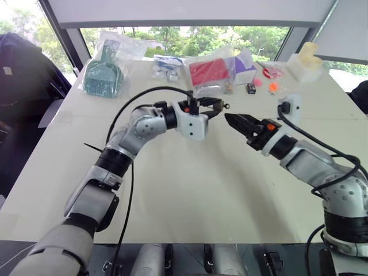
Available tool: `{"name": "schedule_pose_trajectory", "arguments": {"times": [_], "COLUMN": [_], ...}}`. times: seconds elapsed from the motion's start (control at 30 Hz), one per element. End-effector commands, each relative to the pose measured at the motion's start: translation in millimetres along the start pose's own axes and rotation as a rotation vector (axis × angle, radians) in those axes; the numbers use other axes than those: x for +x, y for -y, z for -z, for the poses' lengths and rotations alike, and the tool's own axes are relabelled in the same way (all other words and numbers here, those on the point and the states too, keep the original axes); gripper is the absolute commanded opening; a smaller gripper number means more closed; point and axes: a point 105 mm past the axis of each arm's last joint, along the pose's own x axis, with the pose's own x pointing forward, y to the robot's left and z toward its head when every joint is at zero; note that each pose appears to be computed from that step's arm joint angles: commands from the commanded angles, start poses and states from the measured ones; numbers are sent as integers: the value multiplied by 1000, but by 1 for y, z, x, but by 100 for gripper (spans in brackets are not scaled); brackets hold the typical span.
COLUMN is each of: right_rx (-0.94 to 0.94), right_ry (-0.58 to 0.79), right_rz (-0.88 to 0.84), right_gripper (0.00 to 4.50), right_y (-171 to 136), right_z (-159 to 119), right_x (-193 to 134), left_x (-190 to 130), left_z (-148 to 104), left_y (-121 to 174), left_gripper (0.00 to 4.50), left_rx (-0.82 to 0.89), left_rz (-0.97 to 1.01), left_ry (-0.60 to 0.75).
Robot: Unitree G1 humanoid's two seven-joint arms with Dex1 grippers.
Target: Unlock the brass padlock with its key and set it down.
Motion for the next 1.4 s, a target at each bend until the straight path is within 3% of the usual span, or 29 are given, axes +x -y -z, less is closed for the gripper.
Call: {"name": "schedule_pose_trajectory", "arguments": {"times": [0.03, 0.27, 0.37, 0.5, 0.6, 0.83, 0.87, 1.07, 1.23, 1.4], "right_rx": [-22, -20, -20, -17, -14, -4, -4, -18, -17, -23], "right_ry": [31, 27, 18, 10, 5, 2, 2, 9, 16, 15], "right_rz": [-49, -74, -66, -60, -57, -24, -22, 17, 2, -25], "right_gripper": [286, 286, 202, 3, 1, 1, 1, 1, 1, 1], "right_y": [-11, -16, -14, -13, -13, -7, -6, 5, 4, -2], "right_z": [-9, -8, -5, -2, 0, 1, 1, -2, -6, -9], "right_x": [3, 8, 10, 11, 11, 12, 12, 6, 6, 8], "left_x": [2, 3, 2, 1, 1, -4, -5, -28, -23, -10], "left_z": [-16, -22, -23, -23, -23, -13, -11, 25, 31, 27], "left_y": [-6, -4, -5, -5, -4, -1, -1, -14, -27, -22], "left_gripper": [71, 71, 71, 71, 71, 427, 442, 442, 442, 442], "left_rx": [27, 26, 23, 20, 16, -114, -128, -755, -917, -953], "left_rz": [-15, -3, -6, -6, -3, 44, 44, 49, -8, 13], "left_ry": [63, 84, 85, 82, 81, 52, 47, -57, -47, -17]}}
